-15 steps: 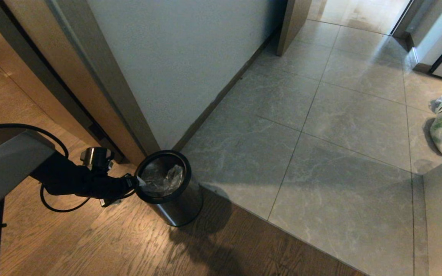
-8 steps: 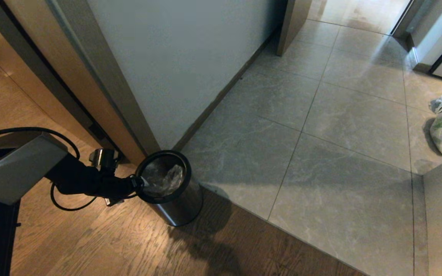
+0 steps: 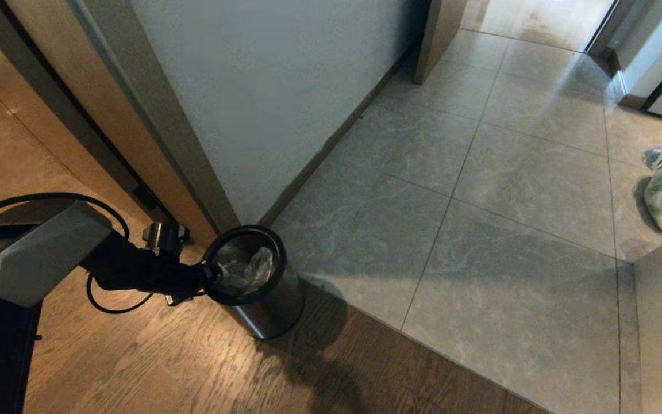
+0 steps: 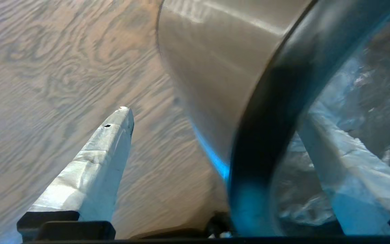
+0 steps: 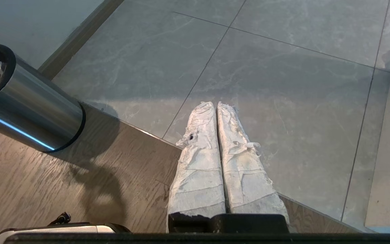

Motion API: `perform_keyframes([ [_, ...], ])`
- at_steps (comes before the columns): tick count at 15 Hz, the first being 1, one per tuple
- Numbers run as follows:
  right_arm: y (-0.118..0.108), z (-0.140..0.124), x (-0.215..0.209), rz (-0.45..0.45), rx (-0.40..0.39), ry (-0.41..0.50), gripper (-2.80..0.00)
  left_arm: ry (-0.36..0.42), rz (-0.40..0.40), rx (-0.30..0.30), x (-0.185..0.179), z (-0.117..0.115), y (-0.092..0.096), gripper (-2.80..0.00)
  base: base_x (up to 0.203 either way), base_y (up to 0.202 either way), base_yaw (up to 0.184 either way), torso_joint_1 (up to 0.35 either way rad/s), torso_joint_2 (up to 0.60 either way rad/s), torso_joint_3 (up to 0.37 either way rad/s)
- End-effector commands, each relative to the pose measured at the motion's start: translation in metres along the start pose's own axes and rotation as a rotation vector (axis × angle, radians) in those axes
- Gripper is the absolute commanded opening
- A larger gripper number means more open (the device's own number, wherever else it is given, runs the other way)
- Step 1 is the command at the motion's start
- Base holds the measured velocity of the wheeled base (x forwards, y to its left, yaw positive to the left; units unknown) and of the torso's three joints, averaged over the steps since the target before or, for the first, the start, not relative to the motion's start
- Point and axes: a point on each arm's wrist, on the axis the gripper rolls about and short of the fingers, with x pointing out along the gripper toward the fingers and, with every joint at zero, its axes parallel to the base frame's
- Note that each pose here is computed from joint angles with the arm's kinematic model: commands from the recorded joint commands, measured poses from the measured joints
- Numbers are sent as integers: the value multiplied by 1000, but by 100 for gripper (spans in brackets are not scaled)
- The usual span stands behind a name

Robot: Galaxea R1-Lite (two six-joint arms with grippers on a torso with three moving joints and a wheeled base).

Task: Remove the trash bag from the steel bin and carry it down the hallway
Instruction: Place the outer trash can on the ground

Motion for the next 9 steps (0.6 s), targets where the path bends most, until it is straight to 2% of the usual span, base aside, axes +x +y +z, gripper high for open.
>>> perform_keyframes([
  [1, 0, 0, 0, 0, 0, 0, -280, -5, -5, -4, 1, 1, 0, 0, 0, 0, 0, 0, 0, 0],
  [6, 0, 0, 0, 0, 0, 0, -280, -2, -4, -1, 1, -1, -1, 0, 0, 0, 0, 0, 0, 0],
  [7, 0, 0, 0, 0, 0, 0, -280, -2, 0, -1, 1, -1, -1, -280, 0, 0, 0, 0, 0, 0],
  [9, 0, 0, 0, 0, 0, 0, -280, -7, 6, 1, 2, -1, -1, -280, 0, 0, 0, 0, 0, 0],
])
